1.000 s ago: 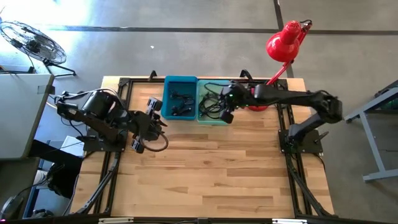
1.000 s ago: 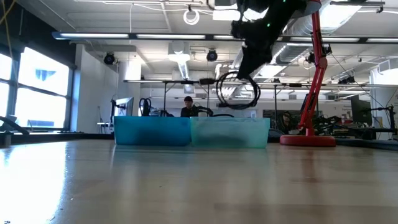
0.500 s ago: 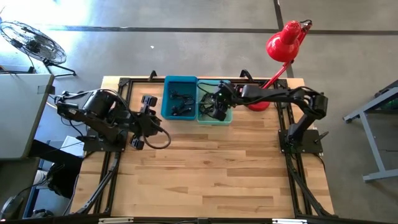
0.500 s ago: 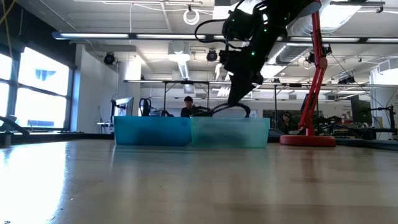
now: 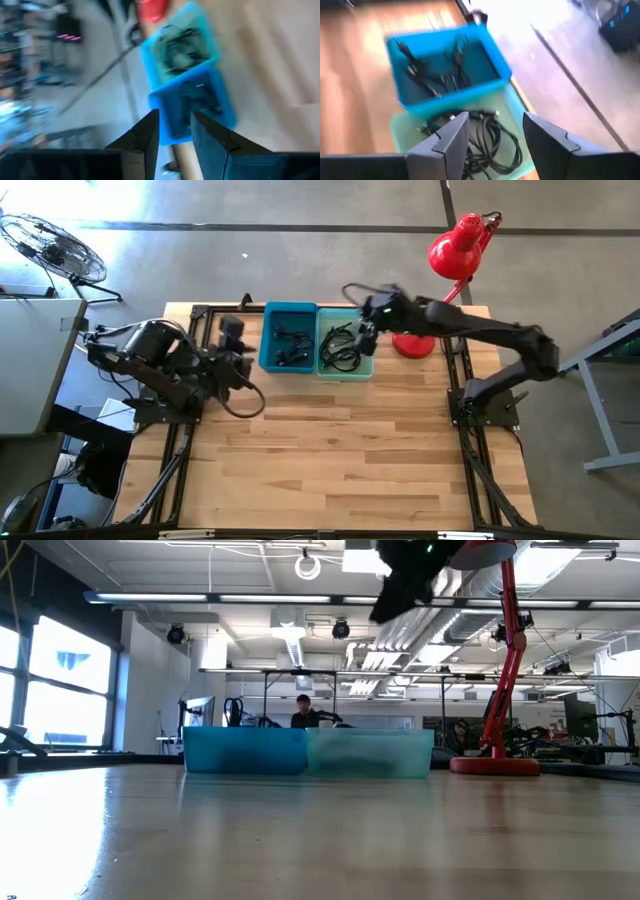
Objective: Pick & Place USB Port
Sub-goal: Return to Home Position
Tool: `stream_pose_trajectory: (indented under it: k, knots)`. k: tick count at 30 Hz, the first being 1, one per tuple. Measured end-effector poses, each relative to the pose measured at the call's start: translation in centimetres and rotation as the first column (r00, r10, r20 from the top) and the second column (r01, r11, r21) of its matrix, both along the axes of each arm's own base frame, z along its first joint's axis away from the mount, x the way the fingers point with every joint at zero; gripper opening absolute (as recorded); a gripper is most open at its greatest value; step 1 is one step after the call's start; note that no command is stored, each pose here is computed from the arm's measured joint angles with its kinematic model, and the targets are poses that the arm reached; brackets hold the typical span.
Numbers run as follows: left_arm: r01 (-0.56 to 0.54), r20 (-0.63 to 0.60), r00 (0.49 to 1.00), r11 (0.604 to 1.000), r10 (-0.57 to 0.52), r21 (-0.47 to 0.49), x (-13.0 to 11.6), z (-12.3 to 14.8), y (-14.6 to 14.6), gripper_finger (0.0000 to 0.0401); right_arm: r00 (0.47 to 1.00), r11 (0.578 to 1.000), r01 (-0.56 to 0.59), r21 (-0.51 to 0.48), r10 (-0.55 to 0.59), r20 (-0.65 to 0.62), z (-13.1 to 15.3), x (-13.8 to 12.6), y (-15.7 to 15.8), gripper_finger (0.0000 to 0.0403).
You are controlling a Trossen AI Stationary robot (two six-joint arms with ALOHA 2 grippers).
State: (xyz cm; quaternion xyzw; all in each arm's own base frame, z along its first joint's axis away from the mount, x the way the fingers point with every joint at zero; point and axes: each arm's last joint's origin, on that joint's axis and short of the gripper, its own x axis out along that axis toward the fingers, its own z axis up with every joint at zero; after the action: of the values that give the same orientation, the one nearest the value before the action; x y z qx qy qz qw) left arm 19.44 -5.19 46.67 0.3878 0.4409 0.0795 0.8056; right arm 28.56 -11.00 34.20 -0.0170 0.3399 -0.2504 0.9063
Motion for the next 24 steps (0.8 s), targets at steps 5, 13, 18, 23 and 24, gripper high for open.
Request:
stream_pose_trajectory:
  k: [5,13,18,23,24]
  knots:
    - [-0.083,0.08,0.994,0.984,0.072,0.157,-1.6,1.1,1.0,0.0106,0.989,0.998,-0.049,-0.024,0.052,0.135,5.0,-4.1,1.7,0.0154]
    - [-0.144,0.168,0.98,0.965,0.108,0.218,-4.6,2.5,2.3,0.0074,0.953,0.994,-0.089,-0.064,0.104,0.285,9.6,-12.3,4.8,0.004]
    - [-0.176,0.24,0.962,0.97,0.133,0.168,-6.7,3.2,3.1,0.001,0.931,0.992,-0.088,-0.085,0.113,0.347,10.7,-16.5,6.3,0.0015]
    - [-0.184,0.304,0.942,0.977,0.143,0.112,-9.3,3.8,4.0,0.0002,0.934,0.988,-0.12,-0.094,0.145,0.326,10.6,-19.8,7.6,0.0003]
    - [-0.177,0.316,0.938,0.98,0.14,0.092,-9.9,3.9,4.2,0.0003,0.931,0.986,-0.144,-0.088,0.165,0.326,10.5,-20.5,7.9,0.0005]
